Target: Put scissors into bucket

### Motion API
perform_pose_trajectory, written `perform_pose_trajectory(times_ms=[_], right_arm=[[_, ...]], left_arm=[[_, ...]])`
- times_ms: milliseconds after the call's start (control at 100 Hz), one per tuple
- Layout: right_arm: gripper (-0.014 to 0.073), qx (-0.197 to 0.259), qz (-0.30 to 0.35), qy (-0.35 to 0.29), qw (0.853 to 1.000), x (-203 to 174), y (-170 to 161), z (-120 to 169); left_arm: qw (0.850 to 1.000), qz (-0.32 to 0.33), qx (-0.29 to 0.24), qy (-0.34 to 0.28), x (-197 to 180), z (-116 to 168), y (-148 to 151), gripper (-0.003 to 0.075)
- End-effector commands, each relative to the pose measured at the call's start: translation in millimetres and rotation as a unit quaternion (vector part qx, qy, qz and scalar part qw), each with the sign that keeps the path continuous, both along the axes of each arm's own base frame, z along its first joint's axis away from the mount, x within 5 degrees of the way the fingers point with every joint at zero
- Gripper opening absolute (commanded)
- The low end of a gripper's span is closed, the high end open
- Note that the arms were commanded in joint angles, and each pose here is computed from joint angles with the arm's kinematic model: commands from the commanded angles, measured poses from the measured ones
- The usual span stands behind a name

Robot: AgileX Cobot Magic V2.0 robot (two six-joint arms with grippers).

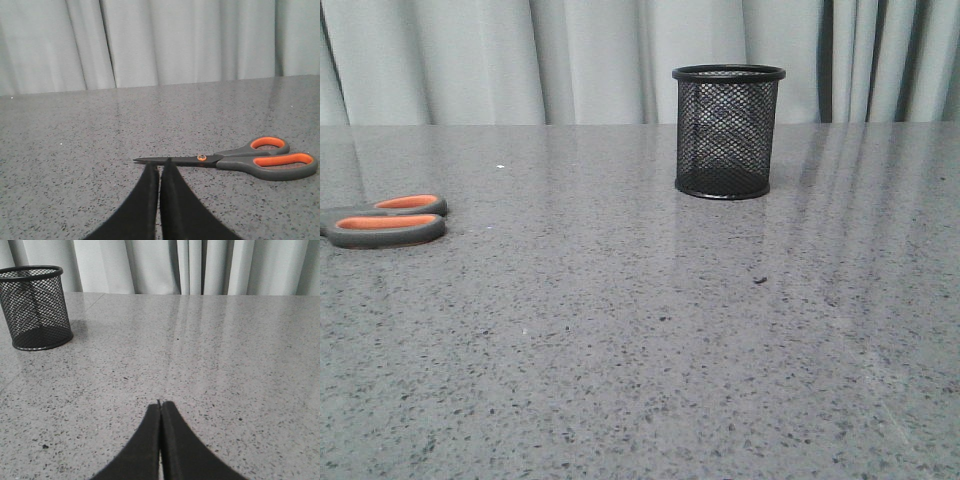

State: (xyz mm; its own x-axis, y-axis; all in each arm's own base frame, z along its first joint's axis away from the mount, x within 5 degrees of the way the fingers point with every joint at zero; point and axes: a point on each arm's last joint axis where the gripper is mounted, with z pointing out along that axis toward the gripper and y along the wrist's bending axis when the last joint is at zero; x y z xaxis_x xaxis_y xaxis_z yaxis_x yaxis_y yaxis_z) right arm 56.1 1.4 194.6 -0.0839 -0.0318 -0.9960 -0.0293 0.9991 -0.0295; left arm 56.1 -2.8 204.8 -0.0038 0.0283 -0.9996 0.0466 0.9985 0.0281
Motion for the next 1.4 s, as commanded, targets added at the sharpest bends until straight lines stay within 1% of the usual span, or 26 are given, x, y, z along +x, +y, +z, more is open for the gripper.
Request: perform_pose_trajectory(times_ms=[0, 360, 710, 860, 940, 1020, 1080, 1120, 1240, 1310, 1340, 1390], right_arm=[[-0.0069, -0.007, -0.003, -0.041, 0.999, 0, 0, 0], [-0.0069, -0.007, -0.003, -0.042, 0.999, 0, 0, 0], [-0.0069, -0.007, -0.002, -0.059, 0.998, 0, 0, 3], [-0.0069, -0.003, -0.002, -0.067, 0.998, 0, 0, 5], [-0.0069, 0.01, -0.002, -0.072, 0.997, 0, 0, 6], [-0.0069, 0.044, -0.002, -0.074, 0.996, 0, 0, 6], [-0.0069, 0.067, -0.002, -0.073, 0.995, 0, 0, 6], [-0.0069, 0.073, -0.002, -0.073, 0.995, 0, 0, 6], [-0.0069, 0.106, -0.002, -0.082, 0.991, 0, 0, 8], [-0.0069, 0.152, -0.005, -0.097, 0.984, -1, -1, 11], [-0.0069, 0.179, -0.006, -0.102, 0.978, -1, -2, 13], [-0.0069, 0.21, -0.01, -0.112, 0.971, -1, -3, 14]], left_arm=[[0.999, 0.002, -0.011, -0.041, -2, 2, 0, -0.002], [0.999, 0.002, -0.011, -0.041, -2, 2, 0, -0.002], [0.999, 0.002, -0.011, -0.041, -2, 2, 0, -0.002], [0.999, 0.001, -0.02, -0.04, -2, 2, 0, -0.002], [0.998, 0.0, -0.042, -0.039, -2, 2, 0, -0.002], [0.997, -0.001, -0.067, -0.038, -2, 2, 0, -0.002], [0.994, -0.003, -0.098, -0.037, -2, 2, 0, -0.002], [0.992, -0.004, -0.117, -0.036, -2, 2, 0, -0.002], [0.982, -0.008, -0.187, -0.035, -2, 3, 0, -0.002], [0.972, -0.011, -0.231, -0.034, -2, 4, 0, -0.002], [0.968, -0.012, -0.249, -0.035, -2, 5, 0, -0.002], [0.96, -0.014, -0.279, -0.033, -2, 5, 0, -0.0021]])
